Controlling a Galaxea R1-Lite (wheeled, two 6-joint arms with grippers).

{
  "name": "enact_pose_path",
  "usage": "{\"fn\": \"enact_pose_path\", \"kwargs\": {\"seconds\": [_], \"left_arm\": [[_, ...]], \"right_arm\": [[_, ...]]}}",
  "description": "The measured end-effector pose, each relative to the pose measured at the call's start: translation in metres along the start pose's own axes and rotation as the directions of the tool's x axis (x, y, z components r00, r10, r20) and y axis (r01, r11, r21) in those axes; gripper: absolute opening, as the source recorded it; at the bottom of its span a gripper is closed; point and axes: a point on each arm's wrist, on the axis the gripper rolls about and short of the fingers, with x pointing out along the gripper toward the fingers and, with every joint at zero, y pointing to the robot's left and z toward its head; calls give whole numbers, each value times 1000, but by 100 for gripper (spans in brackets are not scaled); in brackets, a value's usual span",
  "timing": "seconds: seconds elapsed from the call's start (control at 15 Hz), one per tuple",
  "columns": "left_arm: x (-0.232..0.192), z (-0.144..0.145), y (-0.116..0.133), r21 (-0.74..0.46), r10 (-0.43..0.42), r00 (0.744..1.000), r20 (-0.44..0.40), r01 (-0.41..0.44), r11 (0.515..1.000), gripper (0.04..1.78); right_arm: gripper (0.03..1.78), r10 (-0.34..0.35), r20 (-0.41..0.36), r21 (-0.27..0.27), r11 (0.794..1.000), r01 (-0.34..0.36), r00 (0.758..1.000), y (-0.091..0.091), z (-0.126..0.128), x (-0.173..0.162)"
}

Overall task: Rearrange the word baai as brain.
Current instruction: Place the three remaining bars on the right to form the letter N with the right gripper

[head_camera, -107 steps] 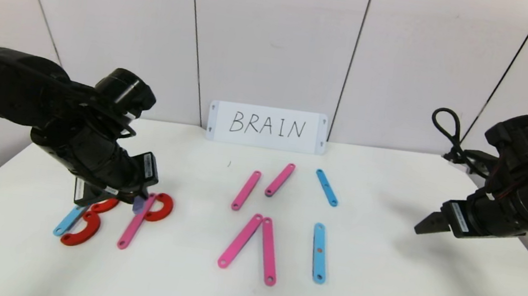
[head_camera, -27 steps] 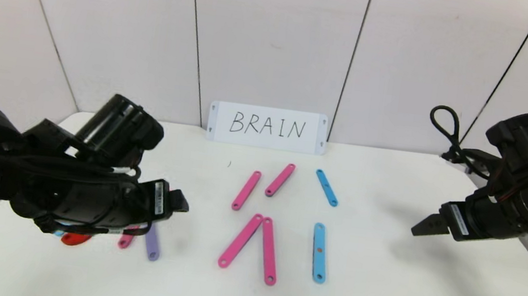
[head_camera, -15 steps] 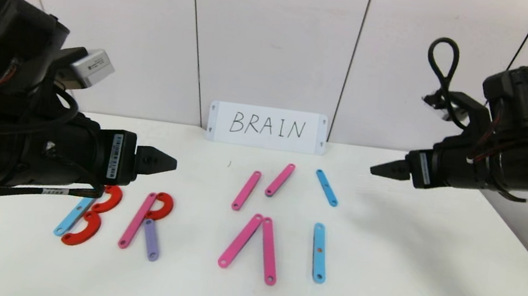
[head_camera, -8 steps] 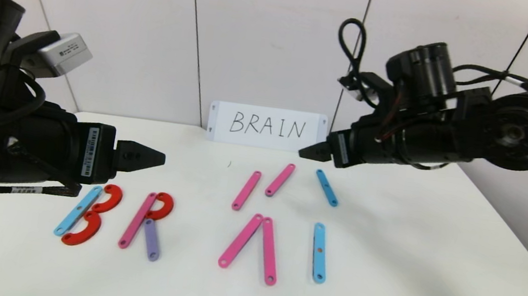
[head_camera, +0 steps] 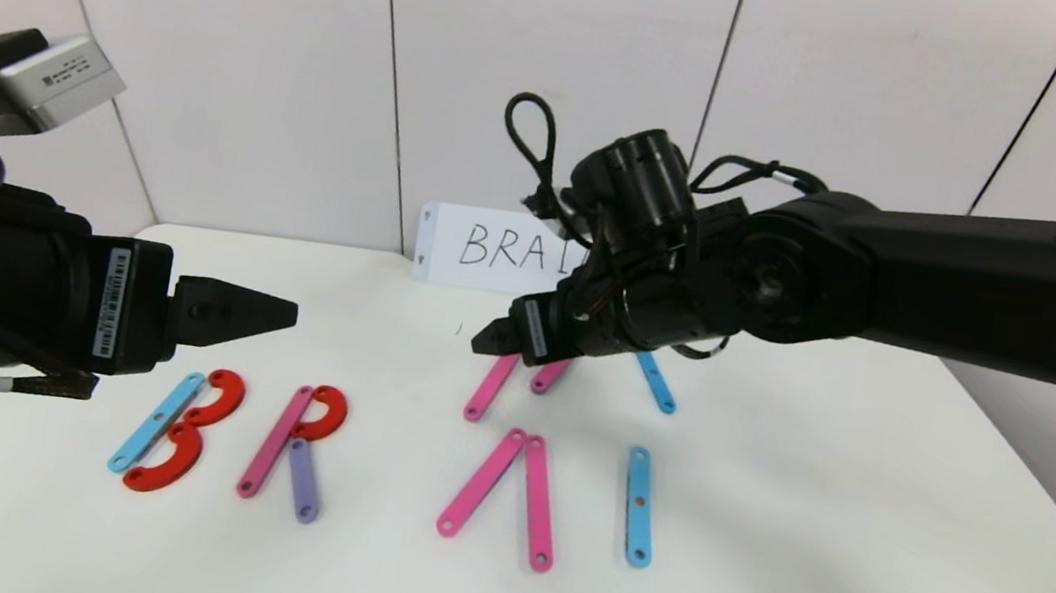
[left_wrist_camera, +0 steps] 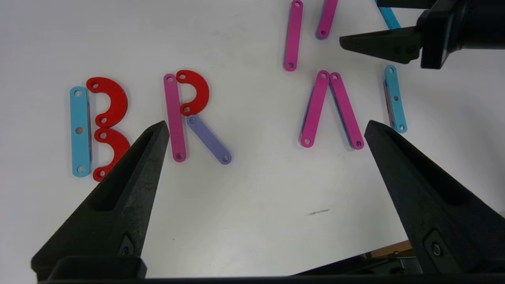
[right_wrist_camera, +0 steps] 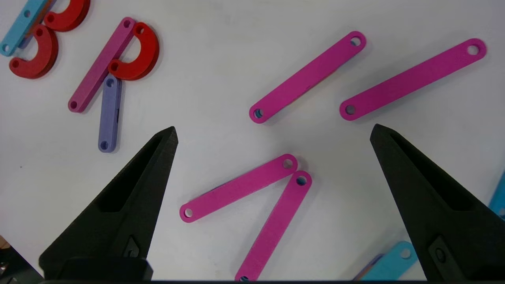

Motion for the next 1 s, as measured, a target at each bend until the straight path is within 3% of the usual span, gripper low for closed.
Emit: {"fn": "enact_pose_path", "kwargs": {"seconds": [0.53,1.0], "left_arm": [[-10,0,2,13,-16,1000,18,15,1000,173],[-12,-1,2,15,-20,1000,23,20,1000,173]], "right_arm": [[171,-33,-47,-35,999,31,998,30,-15,66],[171,-77,-77,-31,997,75,994,26,-28,94]]}}
